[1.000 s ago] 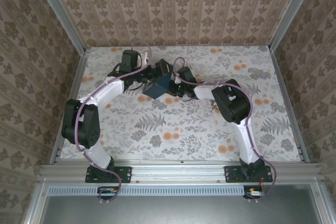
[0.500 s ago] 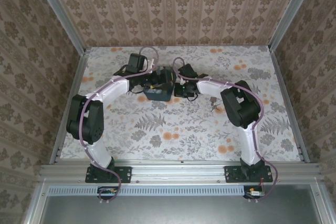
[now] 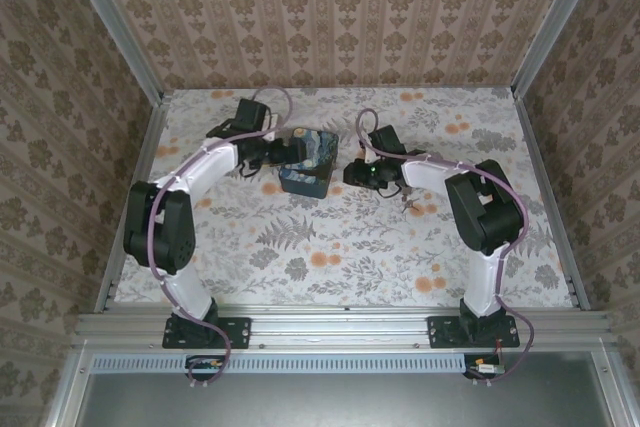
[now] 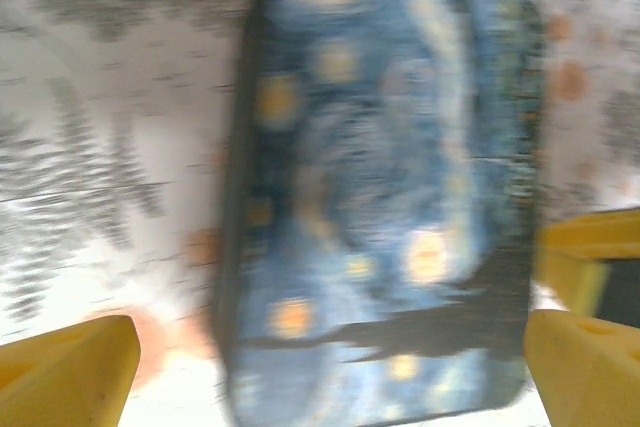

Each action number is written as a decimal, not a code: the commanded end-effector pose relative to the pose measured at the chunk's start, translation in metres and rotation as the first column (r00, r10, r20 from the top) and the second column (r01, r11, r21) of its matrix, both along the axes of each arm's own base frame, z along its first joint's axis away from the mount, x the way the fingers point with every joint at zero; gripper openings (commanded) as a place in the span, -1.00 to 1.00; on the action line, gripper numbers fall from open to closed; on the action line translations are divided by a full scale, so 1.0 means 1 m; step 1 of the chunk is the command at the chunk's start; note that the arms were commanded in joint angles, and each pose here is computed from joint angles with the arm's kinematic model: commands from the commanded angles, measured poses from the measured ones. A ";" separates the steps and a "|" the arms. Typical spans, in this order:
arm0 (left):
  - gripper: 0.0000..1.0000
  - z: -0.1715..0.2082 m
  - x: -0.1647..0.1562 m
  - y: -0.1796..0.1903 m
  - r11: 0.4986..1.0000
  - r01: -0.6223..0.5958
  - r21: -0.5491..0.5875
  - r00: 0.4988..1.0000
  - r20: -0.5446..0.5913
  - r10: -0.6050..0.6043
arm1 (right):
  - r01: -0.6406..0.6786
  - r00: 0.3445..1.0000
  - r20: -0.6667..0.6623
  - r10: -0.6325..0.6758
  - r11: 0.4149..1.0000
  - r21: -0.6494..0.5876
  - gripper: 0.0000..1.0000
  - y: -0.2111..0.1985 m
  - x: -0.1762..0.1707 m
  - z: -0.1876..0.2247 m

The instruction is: Unlock the padlock with the key

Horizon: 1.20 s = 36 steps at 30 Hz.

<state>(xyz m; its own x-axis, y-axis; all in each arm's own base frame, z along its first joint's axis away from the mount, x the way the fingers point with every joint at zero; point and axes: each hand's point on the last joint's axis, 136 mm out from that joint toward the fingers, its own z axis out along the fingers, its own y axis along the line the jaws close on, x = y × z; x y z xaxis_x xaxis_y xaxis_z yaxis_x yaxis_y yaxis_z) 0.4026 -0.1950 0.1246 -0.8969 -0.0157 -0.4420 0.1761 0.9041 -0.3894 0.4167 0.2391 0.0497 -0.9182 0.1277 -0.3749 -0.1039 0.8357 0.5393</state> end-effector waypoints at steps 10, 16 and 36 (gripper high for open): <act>1.00 0.002 -0.013 0.162 0.894 -0.386 0.227 0.866 0.424 0.266 | 0.321 0.889 0.428 -0.160 0.886 -0.334 1.00 -0.154 -0.012 0.080; 1.00 0.004 -0.008 0.216 0.816 -0.462 0.348 0.801 0.559 0.216 | 0.503 0.748 0.631 -0.207 0.798 -0.334 1.00 -0.218 -0.024 0.101; 1.00 -0.029 -0.005 0.192 0.871 -0.403 0.282 0.682 0.727 0.081 | 0.519 0.667 0.728 -0.159 0.800 -0.301 1.00 -0.246 -0.017 0.047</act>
<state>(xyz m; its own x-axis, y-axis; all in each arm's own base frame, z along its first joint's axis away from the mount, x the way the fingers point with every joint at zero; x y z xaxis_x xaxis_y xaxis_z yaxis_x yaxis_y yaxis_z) 0.3880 -0.0040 0.0750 -0.4077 0.0996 -0.9077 0.0053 0.9943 0.1067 0.3890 -0.0120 0.0754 -0.4199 0.0195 -0.9074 0.1007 0.9946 -0.0252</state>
